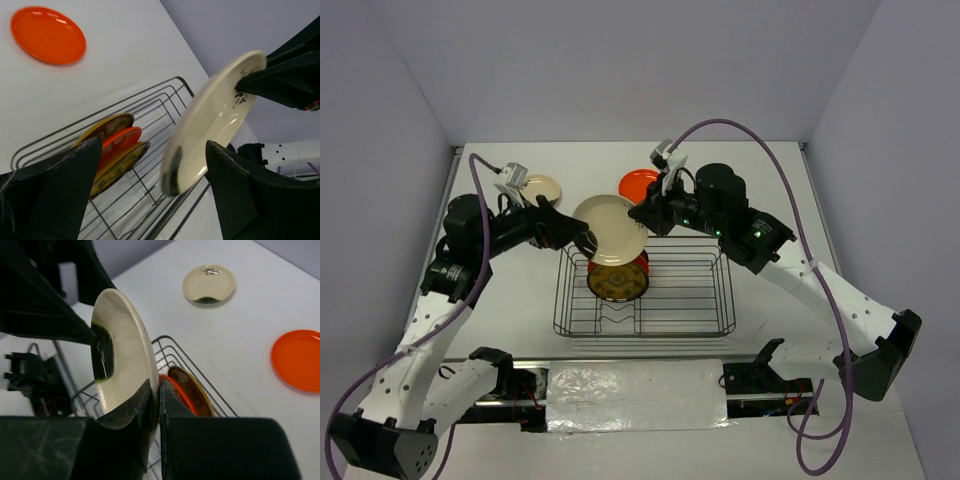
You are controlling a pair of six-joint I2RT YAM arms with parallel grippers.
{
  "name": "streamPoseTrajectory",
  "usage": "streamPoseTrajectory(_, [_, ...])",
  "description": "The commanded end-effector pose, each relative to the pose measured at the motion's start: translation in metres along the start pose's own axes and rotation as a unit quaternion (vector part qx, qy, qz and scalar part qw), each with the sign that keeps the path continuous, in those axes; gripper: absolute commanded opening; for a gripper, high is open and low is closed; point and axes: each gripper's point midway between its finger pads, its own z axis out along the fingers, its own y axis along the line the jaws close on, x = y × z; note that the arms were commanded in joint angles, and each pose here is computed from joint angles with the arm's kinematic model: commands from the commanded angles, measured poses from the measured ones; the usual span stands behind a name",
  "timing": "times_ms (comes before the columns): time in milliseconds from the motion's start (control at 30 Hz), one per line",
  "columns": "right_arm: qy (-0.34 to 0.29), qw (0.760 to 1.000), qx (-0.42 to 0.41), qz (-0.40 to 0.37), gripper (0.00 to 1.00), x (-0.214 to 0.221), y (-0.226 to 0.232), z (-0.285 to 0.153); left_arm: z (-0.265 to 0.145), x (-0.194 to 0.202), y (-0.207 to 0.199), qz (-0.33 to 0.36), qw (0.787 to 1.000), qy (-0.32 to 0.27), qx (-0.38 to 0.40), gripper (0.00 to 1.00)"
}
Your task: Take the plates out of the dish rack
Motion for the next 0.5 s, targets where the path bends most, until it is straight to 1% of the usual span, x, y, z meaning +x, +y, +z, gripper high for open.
streamPoseTrajectory(0, [-0.077, 0.992, -0.083, 0.053, 0.00, -0.041, 0.025, -0.019, 0.008, 0.001, -0.019, -0.006, 0.997, 0.012, 0.074, 0.96])
streamPoseTrajectory(33, [-0.079, 0.990, -0.101, 0.064, 0.00, -0.043, 0.031, -0.022, 0.012, 0.003, -0.014, -0.011, 0.998, 0.018, 0.064, 0.94])
streamPoseTrajectory(67, [-0.082, 0.989, -0.100, 0.067, 0.00, -0.043, 0.029, -0.023, 0.013, 0.005, -0.010, -0.012, 0.998, 0.022, 0.058, 0.91])
streamPoseTrajectory(133, [-0.087, 0.988, -0.100, 0.074, 0.00, -0.045, 0.027, -0.023, 0.016, 0.006, -0.007, -0.014, 0.998, 0.025, 0.057, 0.70])
streamPoseTrajectory(167, [-0.085, 0.988, -0.102, 0.076, 0.00, -0.044, 0.028, -0.022, 0.017, 0.007, -0.007, -0.016, 0.998, 0.026, 0.057, 0.57])
streamPoseTrajectory(200, [-0.081, 0.988, -0.102, 0.081, 0.00, -0.042, 0.026, -0.018, 0.018, 0.004, -0.007, -0.015, 0.998, 0.023, 0.057, 0.30])
streamPoseTrajectory(233, [-0.076, 0.989, -0.090, 0.093, 0.22, -0.038, 0.018, -0.013, 0.020, 0.001, -0.005, -0.020, 0.998, 0.018, 0.050, 0.00])
streamPoseTrajectory(267, [-0.074, 0.988, -0.090, 0.097, 0.22, -0.037, 0.019, -0.013, 0.020, 0.001, -0.004, -0.021, 0.998, 0.019, 0.049, 0.00])
streamPoseTrajectory(300, [-0.070, 0.989, -0.075, 0.106, 0.87, -0.032, 0.011, -0.011, 0.022, -0.005, 0.002, -0.029, 0.999, 0.007, 0.028, 0.00])
streamPoseTrajectory(333, [-0.065, 0.989, -0.024, 0.127, 1.00, -0.024, -0.008, -0.012, 0.024, -0.012, 0.018, -0.043, 0.999, -0.008, -0.024, 0.00])
streamPoseTrajectory(367, [-0.072, 0.988, 0.013, 0.138, 1.00, -0.025, -0.021, -0.017, 0.024, -0.016, 0.031, -0.055, 0.996, -0.017, -0.064, 0.00])
streamPoseTrajectory(400, [-0.078, 0.981, 0.092, 0.153, 1.00, -0.016, -0.048, -0.020, 0.022, -0.020, 0.048, -0.069, 0.991, -0.026, -0.111, 0.00])
streamPoseTrajectory(467, [-0.099, 0.968, 0.152, 0.172, 1.00, -0.014, -0.066, -0.042, 0.016, -0.023, 0.084, -0.119, 0.972, -0.029, -0.203, 0.00])
